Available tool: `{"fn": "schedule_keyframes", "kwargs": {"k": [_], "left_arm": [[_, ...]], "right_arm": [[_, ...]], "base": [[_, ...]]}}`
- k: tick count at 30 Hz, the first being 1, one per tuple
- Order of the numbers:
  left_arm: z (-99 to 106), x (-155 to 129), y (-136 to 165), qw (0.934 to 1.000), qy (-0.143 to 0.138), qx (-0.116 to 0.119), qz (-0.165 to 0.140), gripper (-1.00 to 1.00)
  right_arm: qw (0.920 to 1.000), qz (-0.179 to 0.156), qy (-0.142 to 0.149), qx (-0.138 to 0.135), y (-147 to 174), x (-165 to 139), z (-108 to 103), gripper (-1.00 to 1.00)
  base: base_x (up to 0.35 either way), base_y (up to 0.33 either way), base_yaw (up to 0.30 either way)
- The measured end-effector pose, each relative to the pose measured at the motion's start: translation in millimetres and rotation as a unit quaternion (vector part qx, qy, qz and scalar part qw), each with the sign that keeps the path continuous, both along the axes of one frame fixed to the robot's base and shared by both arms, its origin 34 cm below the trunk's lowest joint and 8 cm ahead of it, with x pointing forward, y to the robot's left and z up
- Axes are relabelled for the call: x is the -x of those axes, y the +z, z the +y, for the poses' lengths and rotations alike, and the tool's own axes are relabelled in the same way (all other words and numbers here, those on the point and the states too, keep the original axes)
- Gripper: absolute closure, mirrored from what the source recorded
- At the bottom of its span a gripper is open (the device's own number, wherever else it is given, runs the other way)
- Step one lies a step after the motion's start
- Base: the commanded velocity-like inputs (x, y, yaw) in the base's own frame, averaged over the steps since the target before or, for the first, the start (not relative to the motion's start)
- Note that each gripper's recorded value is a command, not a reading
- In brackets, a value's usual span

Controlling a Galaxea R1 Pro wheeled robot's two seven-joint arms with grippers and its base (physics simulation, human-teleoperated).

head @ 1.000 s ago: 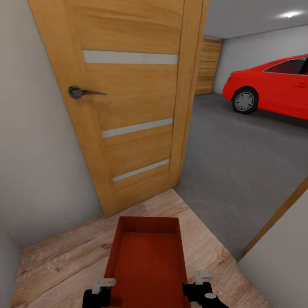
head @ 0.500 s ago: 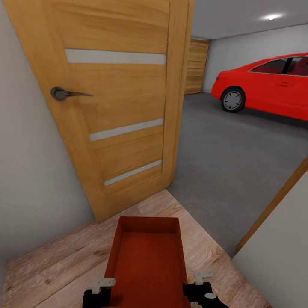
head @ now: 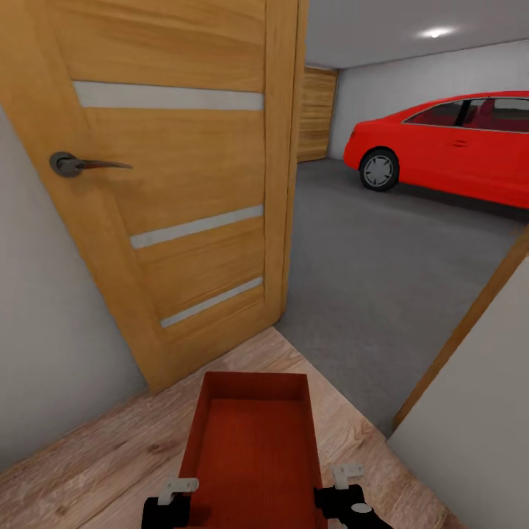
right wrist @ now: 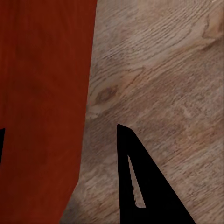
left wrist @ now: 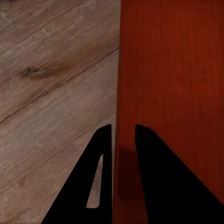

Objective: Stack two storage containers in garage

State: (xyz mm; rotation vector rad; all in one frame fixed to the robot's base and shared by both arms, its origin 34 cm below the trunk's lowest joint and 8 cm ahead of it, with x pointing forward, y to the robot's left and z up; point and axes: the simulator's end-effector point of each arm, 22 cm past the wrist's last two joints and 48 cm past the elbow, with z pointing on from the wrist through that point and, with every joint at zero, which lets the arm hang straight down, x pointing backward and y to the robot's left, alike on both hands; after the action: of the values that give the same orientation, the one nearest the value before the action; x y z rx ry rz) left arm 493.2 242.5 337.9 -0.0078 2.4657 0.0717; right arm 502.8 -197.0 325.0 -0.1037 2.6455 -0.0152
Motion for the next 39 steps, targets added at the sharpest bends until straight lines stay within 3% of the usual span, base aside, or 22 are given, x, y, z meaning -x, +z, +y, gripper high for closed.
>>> {"fn": "schedule_keyframes", "kwargs": {"k": [10, 25, 39], "left_arm": [[0.0, 0.0, -0.1, 1.0, 0.0, 0.0, 0.0, 1.0], [0.0, 0.0, -0.3, 1.0, 0.0, 0.0, 0.0, 1.0], [0.0, -0.1, -0.2, 1.0, 0.0, 0.0, 0.0, 1.0]], "right_arm": [[1.0, 0.0, 0.0, 0.0, -0.1, -0.1, 0.0, 1.0], [1.0, 0.0, 0.0, 0.0, -0.2, -0.1, -0.1, 1.0], [1.0, -0.001, 0.0, 0.0, 0.0, -0.4, 0.0, 1.0]], "base": [[0.212, 0.14, -0.005], [0.011, 0.007, -0.195], [0.0, 0.0, -0.021]]}}
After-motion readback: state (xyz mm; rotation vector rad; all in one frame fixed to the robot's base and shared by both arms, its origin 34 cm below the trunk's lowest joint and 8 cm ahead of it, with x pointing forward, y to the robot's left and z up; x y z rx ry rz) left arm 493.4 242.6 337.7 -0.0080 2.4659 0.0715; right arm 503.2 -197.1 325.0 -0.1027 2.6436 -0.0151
